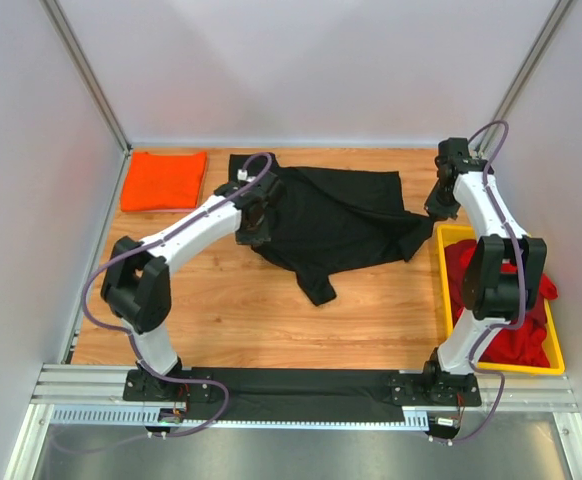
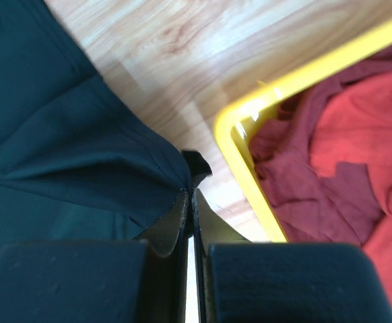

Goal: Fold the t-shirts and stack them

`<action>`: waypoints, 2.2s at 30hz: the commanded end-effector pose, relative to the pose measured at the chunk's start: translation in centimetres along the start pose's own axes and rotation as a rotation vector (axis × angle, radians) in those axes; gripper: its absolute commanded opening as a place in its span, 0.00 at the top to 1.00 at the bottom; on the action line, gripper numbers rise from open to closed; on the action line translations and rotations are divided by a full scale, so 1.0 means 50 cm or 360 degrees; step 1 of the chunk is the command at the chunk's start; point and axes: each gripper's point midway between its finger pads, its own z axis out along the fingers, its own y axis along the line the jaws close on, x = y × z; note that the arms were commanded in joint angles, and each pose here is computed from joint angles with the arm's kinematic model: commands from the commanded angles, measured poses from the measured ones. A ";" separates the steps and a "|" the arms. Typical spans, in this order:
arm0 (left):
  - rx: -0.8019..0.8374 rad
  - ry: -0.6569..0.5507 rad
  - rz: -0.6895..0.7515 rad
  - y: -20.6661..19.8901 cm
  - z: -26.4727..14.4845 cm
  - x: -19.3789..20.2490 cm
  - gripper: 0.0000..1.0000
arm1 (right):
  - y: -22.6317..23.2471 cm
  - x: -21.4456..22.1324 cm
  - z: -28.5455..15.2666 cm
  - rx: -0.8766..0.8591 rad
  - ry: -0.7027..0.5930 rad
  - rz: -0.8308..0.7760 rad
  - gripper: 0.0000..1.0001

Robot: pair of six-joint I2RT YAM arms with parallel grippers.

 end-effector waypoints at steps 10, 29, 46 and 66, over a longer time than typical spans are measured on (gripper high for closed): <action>-0.0167 -0.0065 0.0053 0.148 -0.063 -0.090 1.00 | -0.015 -0.025 -0.062 -0.0014 -0.0081 -0.0022 1.00; 0.0077 -0.0228 0.0197 0.175 -0.252 -0.087 1.00 | -0.024 -0.005 -0.203 -0.0249 -0.0226 0.0053 1.00; 0.0314 -0.0213 0.0181 0.044 0.042 -0.399 0.62 | 0.146 -0.080 0.080 -0.0290 0.0091 -0.0007 0.82; 0.0577 0.0126 -0.0235 0.036 0.087 -0.030 0.55 | 0.067 0.054 0.102 -0.0174 0.0181 0.0382 0.73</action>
